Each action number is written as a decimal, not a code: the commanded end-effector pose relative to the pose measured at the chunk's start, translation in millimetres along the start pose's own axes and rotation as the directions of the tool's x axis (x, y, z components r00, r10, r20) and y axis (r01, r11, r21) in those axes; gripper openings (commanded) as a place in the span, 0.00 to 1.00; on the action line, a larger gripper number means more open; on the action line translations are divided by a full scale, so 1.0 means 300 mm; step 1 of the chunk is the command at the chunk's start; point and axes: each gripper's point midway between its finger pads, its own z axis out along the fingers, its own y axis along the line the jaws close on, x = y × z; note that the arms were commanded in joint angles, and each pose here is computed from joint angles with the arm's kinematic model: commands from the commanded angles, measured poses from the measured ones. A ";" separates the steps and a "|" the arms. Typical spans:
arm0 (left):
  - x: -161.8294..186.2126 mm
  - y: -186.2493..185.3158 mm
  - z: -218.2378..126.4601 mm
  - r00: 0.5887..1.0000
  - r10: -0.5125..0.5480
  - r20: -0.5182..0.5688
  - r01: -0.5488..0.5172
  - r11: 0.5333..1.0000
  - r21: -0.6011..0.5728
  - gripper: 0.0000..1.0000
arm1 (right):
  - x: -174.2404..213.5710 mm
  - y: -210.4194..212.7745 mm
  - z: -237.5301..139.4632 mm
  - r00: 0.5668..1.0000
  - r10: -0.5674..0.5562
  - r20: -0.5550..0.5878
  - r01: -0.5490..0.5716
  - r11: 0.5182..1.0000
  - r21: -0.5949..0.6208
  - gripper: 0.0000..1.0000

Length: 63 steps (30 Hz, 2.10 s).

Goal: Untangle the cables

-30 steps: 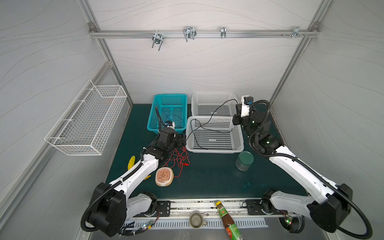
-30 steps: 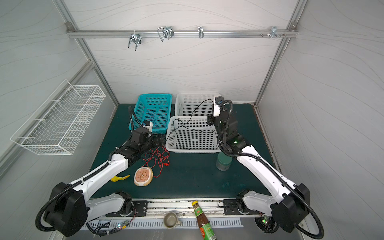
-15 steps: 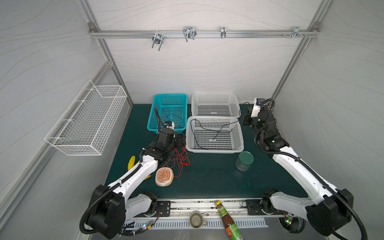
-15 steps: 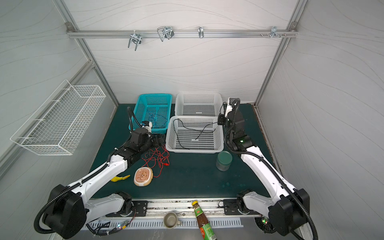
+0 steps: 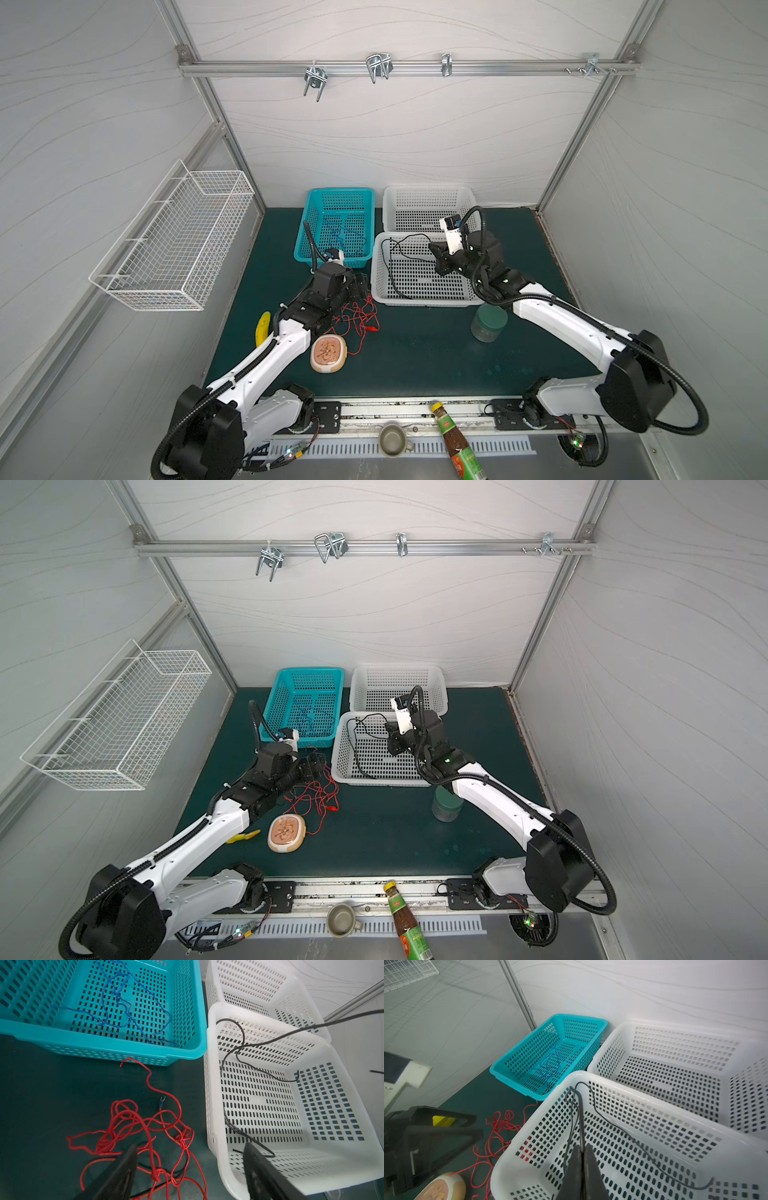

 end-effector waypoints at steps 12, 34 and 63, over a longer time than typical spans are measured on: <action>0.039 0.120 -0.027 0.999 -0.037 0.017 0.039 0.985 -0.166 0.81 | 0.248 -0.128 0.093 0.965 0.151 -0.213 -0.106 0.972 0.208 0.06; 0.071 0.173 0.012 0.985 -0.169 -0.021 0.157 0.953 -0.260 0.75 | 0.075 0.175 0.028 0.999 -0.013 -0.041 0.008 0.993 -0.117 0.49; 0.113 0.102 0.129 0.974 -0.186 -0.133 0.160 0.969 -0.186 0.02 | 0.112 0.270 0.102 0.997 -0.002 -0.083 -0.016 0.977 -0.212 0.50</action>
